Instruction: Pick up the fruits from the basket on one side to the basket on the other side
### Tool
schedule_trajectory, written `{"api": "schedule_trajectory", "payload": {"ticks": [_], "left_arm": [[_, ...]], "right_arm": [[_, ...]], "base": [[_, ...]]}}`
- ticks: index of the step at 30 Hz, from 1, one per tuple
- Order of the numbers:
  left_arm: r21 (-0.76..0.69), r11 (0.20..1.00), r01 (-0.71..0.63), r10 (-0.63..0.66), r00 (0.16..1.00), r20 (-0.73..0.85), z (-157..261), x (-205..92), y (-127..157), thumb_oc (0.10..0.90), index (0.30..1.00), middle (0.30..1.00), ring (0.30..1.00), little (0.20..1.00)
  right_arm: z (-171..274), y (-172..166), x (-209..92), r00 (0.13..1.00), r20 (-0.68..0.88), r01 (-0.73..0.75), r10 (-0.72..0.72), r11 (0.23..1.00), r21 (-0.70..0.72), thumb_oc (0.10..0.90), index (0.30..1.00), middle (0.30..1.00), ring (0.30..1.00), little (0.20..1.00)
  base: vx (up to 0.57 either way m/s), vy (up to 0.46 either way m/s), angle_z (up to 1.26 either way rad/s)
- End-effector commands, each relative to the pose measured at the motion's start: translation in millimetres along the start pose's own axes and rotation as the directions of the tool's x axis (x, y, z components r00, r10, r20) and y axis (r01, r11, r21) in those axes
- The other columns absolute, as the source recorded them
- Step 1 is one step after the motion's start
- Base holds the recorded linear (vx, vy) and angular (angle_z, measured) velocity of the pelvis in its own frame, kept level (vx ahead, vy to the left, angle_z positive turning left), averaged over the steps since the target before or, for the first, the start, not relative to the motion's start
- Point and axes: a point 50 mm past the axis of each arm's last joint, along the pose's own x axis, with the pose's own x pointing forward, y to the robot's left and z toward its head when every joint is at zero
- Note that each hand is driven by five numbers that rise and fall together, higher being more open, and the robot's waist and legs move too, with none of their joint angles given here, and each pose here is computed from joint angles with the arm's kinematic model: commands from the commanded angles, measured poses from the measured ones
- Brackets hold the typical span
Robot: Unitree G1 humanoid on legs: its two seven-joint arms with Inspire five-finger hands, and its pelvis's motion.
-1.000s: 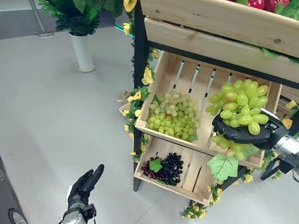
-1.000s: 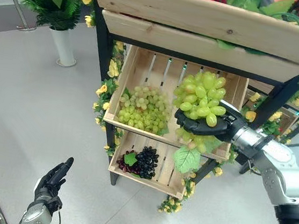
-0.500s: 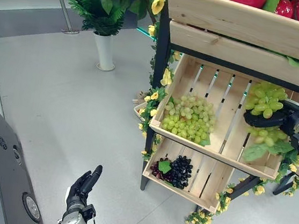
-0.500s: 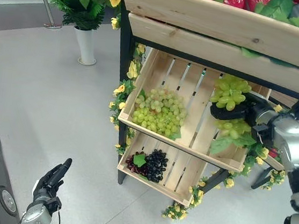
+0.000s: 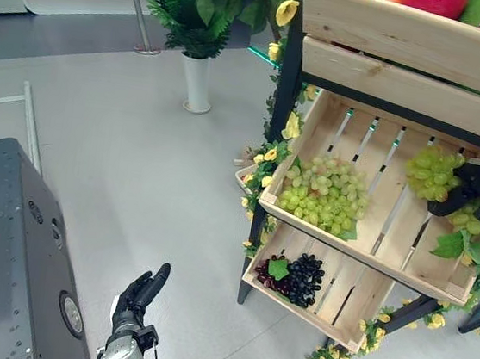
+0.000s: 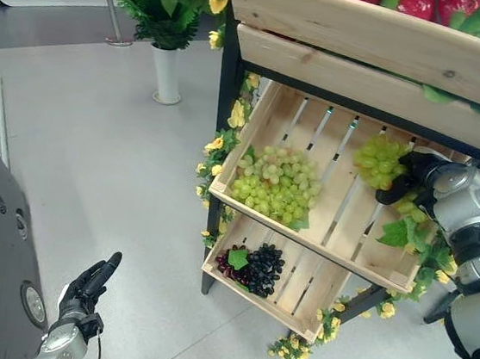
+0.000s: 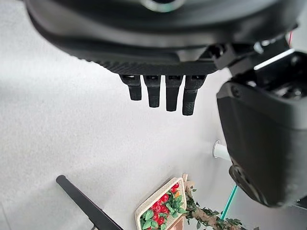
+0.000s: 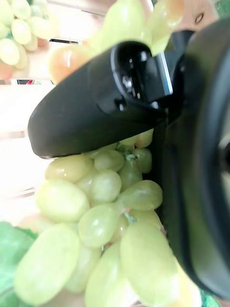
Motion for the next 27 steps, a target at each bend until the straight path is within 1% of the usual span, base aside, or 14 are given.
{"api": "schedule_trajectory", "payload": {"ticks": [1,3,4,6,8,10,12,15,16,17,21,27], "left_arm": [[0.167,0.969,0.183,-0.223,0.938,0.264,69,12,-39,0.8,0.9,0.9,0.9,0.9],[0.168,0.967,0.193,-0.232,0.938,0.256,69,12,-40,0.8,0.9,0.9,0.9,0.9],[0.168,0.967,0.193,-0.232,0.938,0.256,69,12,-40,0.8,0.9,0.9,0.9,0.9],[0.158,0.968,0.194,-0.229,0.941,0.249,68,13,-40,0.8,0.9,0.9,0.9,0.9],[0.155,0.968,0.197,-0.231,0.942,0.245,67,13,-41,0.8,0.9,0.9,0.9,0.9],[0.157,0.967,0.201,-0.235,0.941,0.242,66,12,-41,0.8,0.9,0.9,0.9,0.9],[0.157,0.967,0.202,-0.236,0.941,0.243,65,12,-40,0.8,0.9,0.9,0.9,0.9],[0.154,0.967,0.202,-0.236,0.94,0.246,65,12,-41,0.8,0.9,0.9,0.9,0.9],[0.152,0.967,0.204,-0.238,0.939,0.247,65,11,-41,0.8,0.9,0.9,0.9,0.9],[0.153,0.967,0.205,-0.238,0.939,0.247,65,11,-41,0.8,0.9,0.9,0.9,0.9],[0.152,0.968,0.2,-0.233,0.941,0.247,65,11,-42,0.8,0.9,0.9,0.9,0.9],[0.156,0.97,0.186,-0.22,0.945,0.244,63,12,-40,0.8,0.9,0.9,0.9,0.9]], "right_arm": [[34,-71,-27,0.967,0.115,0.219,-0.226,0.973,0.068,0.8,0.9,0.9,0.9,0.9],[32,-63,-22,0.975,0.128,0.169,-0.183,0.979,0.113,0.8,0.9,0.9,0.9,0.9],[32,-62,-22,0.975,0.128,0.168,-0.183,0.979,0.114,0.8,0.9,0.9,0.9,0.9],[33,-53,-17,0.978,0.158,0.11,-0.139,0.978,0.176,0.8,0.9,0.9,0.9,0.9],[35,-44,-13,0.974,0.193,0.072,-0.118,0.971,0.228,0.8,0.9,0.9,0.9,0.9],[43,-36,-11,0.955,0.278,0.021,-0.109,0.953,0.303,0.8,0.9,0.9,0.9,0.9],[46,-30,-10,0.946,0.308,-0.002,-0.101,0.949,0.315,0.8,0.9,0.9,0.9,0.9],[45,-24,-9,0.944,0.321,-0.024,-0.08,0.952,0.305,0.8,0.9,0.9,0.9,0.9],[45,-18,-9,0.942,0.332,-0.064,-0.042,0.951,0.304,0.8,0.9,0.9,0.9,0.9],[44,-17,-9,0.943,0.332,-0.071,-0.035,0.951,0.302,0.8,0.9,0.9,0.9,0.9],[38,-3,-6,0.949,0.311,-0.131,0.053,0.963,0.237,0.8,0.9,0.9,0.9,0.9],[33,1,-6,0.956,0.284,-0.131,0.069,0.97,0.206,0.8,0.9,0.9,0.9,0.9]], "base": [[-0.01,-0.005,0.14],[-0.01,-0.007,0.11],[-0.01,-0.008,0.03],[-0.01,-0.008,0.05],[0.0,-0.002,0.02],[-0.01,-0.002,-0.02],[-0.02,0.001,-0.04],[-0.02,0.002,-0.03],[0.0,0.0,0.0],[0.0,0.0,0.0],[0.0,0.0,-0.01],[0.0,0.0,-0.01]]}}
